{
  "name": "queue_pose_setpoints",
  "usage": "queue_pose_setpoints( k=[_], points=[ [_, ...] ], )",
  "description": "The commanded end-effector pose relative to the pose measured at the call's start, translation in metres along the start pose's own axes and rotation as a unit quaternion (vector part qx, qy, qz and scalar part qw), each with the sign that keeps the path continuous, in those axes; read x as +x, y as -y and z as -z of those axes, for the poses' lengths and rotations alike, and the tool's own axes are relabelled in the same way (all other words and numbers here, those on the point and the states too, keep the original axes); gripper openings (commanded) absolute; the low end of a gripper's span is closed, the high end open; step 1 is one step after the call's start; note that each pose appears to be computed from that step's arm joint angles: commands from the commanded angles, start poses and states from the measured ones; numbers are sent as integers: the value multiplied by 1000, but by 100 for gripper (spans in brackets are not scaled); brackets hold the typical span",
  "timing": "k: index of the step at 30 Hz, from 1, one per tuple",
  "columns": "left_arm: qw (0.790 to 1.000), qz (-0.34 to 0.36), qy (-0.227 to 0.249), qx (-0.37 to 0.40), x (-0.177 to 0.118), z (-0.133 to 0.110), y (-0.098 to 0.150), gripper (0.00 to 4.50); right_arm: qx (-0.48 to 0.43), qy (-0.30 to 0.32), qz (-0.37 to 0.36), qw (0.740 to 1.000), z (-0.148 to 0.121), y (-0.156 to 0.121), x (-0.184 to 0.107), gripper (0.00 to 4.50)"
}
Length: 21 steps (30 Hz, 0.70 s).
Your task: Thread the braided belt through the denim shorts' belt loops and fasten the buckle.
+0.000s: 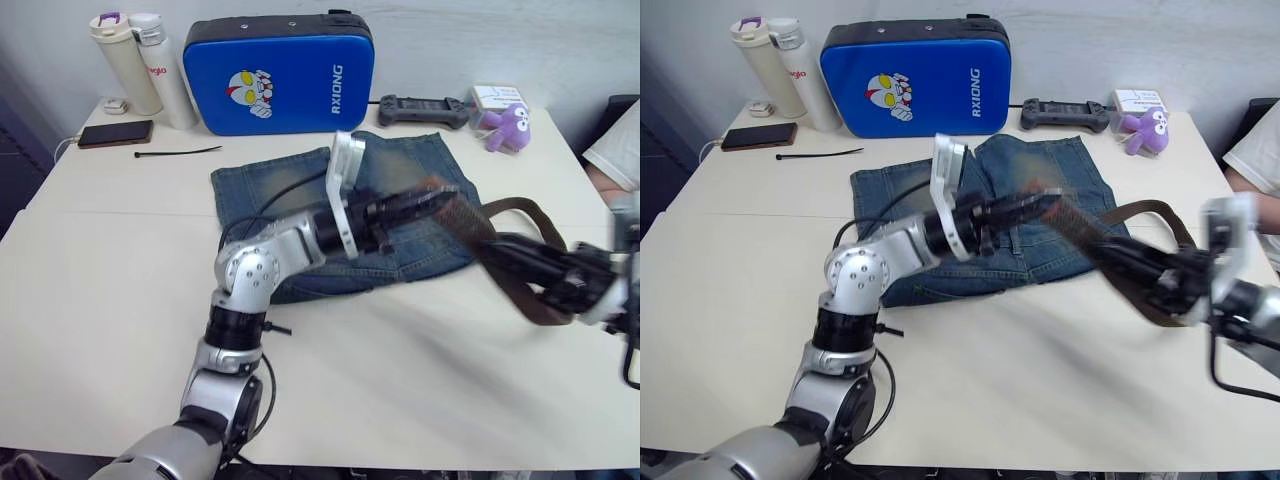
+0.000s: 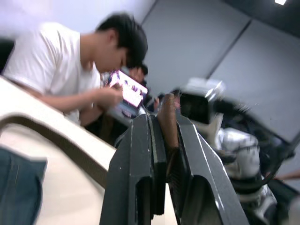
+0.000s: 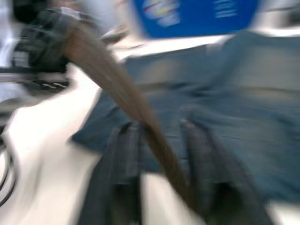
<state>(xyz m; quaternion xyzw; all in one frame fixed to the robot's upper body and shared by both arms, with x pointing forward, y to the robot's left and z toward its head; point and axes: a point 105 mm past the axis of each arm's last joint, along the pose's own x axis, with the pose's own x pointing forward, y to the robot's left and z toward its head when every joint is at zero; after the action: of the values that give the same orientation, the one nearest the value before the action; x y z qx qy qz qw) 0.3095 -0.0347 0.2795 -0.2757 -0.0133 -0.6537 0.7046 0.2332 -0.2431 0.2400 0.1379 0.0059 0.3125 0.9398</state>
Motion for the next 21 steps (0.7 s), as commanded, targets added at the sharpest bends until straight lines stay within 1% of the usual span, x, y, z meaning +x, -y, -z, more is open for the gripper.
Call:
queue_pose_setpoints(
  k=[1,2,3,5,7,9,12,14,16,19,21],
  points=[
    [1000,15,10,-19,14,-4,6,0,17,108,2,994,-38,-9,-22,361],
    [999,12,16,-28,17,-6,6,0,48,131,-17,990,-41,-16,-26,406],
    [999,10,22,-38,20,-6,5,0,72,139,-33,987,-39,-24,-27,445],
    [998,2,31,-60,26,-7,2,0,105,114,-44,987,-17,-35,-18,445],
    [995,24,36,-89,31,-7,10,0,137,82,-54,986,11,-48,-2,445],
    [992,51,38,-113,33,-8,20,0,173,81,-74,979,26,-61,11,445],
    [989,69,22,-128,31,-3,30,0,223,106,-88,965,40,-71,29,445],
    [988,75,13,-136,28,-1,33,0,243,131,-78,958,44,-69,38,445],
    [988,66,7,-138,26,1,32,0,259,164,-73,949,41,-65,46,445],
    [987,32,38,-151,21,-5,21,0,276,225,-67,932,32,-53,57,445],
    [986,20,46,-156,19,-6,18,0,281,259,-61,922,25,-46,64,445]
  ],
)
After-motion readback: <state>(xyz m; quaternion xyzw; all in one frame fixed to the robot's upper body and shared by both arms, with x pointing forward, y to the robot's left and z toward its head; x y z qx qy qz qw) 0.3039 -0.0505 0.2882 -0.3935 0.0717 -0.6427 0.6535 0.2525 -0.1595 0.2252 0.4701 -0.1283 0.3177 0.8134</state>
